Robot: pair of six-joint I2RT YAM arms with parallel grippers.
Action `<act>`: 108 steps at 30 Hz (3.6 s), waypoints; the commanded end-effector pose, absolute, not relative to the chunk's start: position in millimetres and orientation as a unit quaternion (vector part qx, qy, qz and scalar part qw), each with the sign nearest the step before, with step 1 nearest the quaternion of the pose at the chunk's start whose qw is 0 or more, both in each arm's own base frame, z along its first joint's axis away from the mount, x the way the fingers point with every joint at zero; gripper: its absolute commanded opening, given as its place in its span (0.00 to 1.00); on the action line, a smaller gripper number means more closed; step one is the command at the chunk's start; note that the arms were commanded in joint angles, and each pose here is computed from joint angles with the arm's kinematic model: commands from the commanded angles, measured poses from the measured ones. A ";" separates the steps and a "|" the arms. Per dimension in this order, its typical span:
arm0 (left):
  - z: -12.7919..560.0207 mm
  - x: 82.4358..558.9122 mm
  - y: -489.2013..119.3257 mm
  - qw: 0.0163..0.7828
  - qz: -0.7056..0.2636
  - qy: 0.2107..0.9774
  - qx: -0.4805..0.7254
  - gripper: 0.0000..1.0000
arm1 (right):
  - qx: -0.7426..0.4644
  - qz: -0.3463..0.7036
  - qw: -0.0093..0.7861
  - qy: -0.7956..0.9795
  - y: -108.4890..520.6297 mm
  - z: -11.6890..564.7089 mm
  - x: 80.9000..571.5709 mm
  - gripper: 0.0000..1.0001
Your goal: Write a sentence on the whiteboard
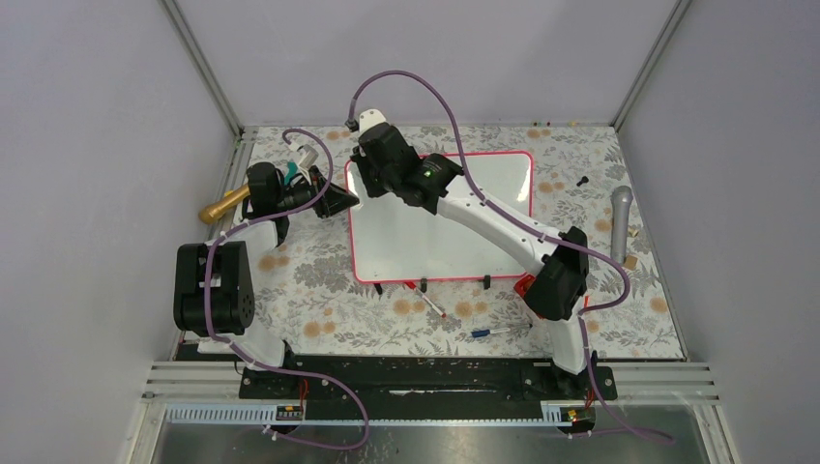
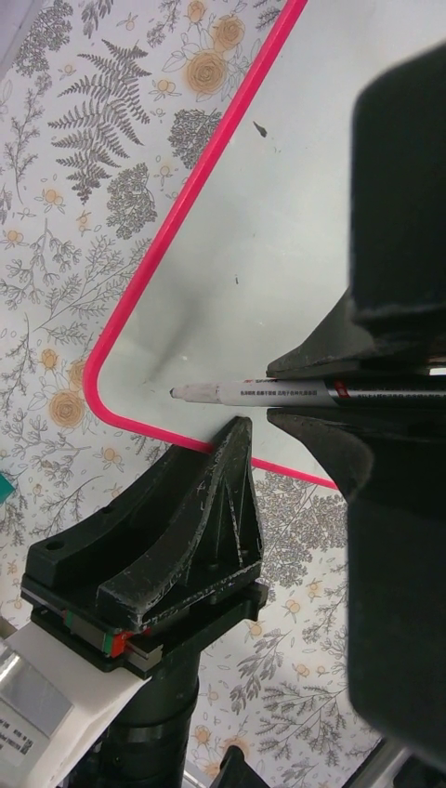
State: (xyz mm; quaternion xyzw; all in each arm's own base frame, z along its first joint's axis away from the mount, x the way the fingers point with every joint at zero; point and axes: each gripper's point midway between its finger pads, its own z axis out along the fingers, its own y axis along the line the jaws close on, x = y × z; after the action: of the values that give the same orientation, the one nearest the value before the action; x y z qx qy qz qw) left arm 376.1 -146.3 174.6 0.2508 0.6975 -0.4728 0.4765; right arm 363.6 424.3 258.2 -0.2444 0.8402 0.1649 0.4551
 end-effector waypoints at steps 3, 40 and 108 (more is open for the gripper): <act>186.1 378.3 -149.3 0.510 -0.450 0.675 0.286 0.12 | -0.240 0.167 0.485 0.824 430.6 286.3 367.0 0.00; 186.4 378.2 -150.8 0.510 -0.449 0.674 0.289 0.13 | -0.238 0.141 0.483 0.831 433.5 275.2 377.3 0.00; 186.4 377.2 -152.4 0.509 -0.449 0.674 0.293 0.14 | -0.226 0.131 0.504 0.823 400.4 293.1 362.6 0.00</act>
State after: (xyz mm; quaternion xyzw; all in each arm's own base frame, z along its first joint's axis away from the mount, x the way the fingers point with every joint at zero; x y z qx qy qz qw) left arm 377.4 -146.8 172.8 0.2462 0.7018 -0.4693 0.4760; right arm 365.9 392.8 248.2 -0.2358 0.8479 0.0769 0.4685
